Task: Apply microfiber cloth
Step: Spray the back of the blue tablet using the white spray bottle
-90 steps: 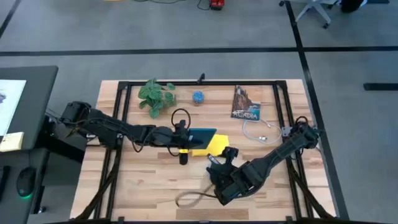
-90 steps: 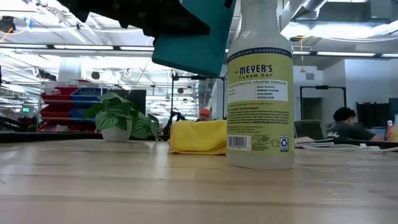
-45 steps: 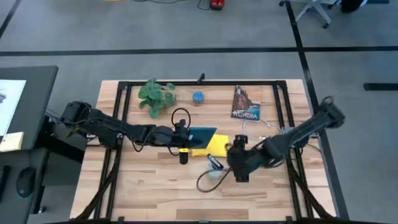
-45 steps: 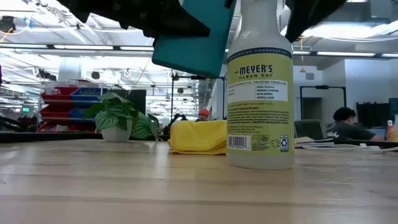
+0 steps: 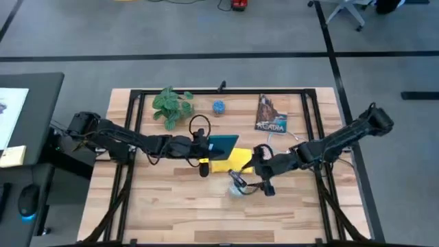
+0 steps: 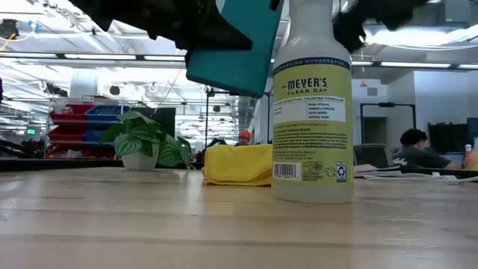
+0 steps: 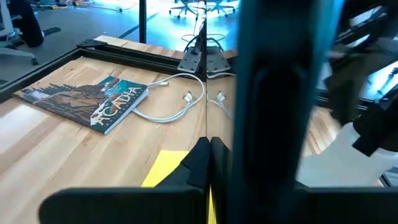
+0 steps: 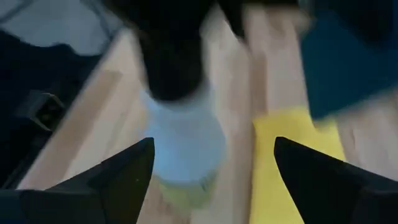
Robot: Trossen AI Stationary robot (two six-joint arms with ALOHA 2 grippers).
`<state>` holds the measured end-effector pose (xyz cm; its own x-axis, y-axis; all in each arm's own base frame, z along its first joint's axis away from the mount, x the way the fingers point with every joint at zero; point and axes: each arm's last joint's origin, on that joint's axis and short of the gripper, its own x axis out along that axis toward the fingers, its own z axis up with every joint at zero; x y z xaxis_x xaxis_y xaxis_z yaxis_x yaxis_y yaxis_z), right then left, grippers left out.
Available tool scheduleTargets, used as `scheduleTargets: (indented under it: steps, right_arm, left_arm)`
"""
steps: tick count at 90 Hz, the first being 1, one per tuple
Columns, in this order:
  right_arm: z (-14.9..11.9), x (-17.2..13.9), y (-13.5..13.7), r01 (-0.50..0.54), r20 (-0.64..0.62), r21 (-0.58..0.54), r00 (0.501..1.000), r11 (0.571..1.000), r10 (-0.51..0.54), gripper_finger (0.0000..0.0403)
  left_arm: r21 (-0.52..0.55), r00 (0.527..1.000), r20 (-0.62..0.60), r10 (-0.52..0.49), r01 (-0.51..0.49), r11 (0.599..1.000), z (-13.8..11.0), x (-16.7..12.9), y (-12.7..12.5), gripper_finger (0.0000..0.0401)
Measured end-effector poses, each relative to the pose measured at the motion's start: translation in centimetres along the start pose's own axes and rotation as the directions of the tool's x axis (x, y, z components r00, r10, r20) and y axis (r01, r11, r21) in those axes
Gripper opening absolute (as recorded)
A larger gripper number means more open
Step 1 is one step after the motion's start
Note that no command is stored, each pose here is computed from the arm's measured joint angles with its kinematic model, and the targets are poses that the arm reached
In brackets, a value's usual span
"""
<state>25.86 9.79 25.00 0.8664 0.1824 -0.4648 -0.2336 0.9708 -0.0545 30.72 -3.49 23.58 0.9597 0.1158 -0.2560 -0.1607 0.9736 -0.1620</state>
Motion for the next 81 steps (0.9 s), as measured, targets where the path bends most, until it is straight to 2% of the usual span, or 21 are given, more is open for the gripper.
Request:
scheduleTargets:
  steps: [8,23,47,63,81]
  right_arm:
    - [0.5,0.0,-0.1,0.004,0.051,-0.065,0.999,0.998,-0.001,0.0321]
    - [0.5,0.3,-0.9,0.0,0.051,-0.074,0.999,0.997,0.003,0.0334]
    - [1.3,0.3,-1.4,-0.024,0.134,-0.119,0.99,0.993,0.04,0.0347]
    - [0.8,2.2,-1.3,-0.08,0.146,-0.131,0.984,0.988,0.099,0.0351]
    - [0.5,3.8,-1.1,-0.067,0.181,-0.195,0.978,0.978,0.103,0.0351]
  left_arm:
    - [-0.013,1.0,0.0,0.001,-0.001,1.0,0.0,0.0,0.0,0.0011]
    - [-0.012,1.0,0.0,0.0,0.0,1.0,0.0,0.0,0.0,0.0011]
    - [-0.01,1.0,-0.007,0.002,-0.002,1.0,-0.1,0.0,0.0,0.0011]
    - [0.003,1.0,-0.011,0.002,-0.002,1.0,-0.1,0.0,0.0,0.0011]
    - [0.009,1.0,-0.025,0.006,-0.005,1.0,-0.2,0.0,0.1,0.0011]
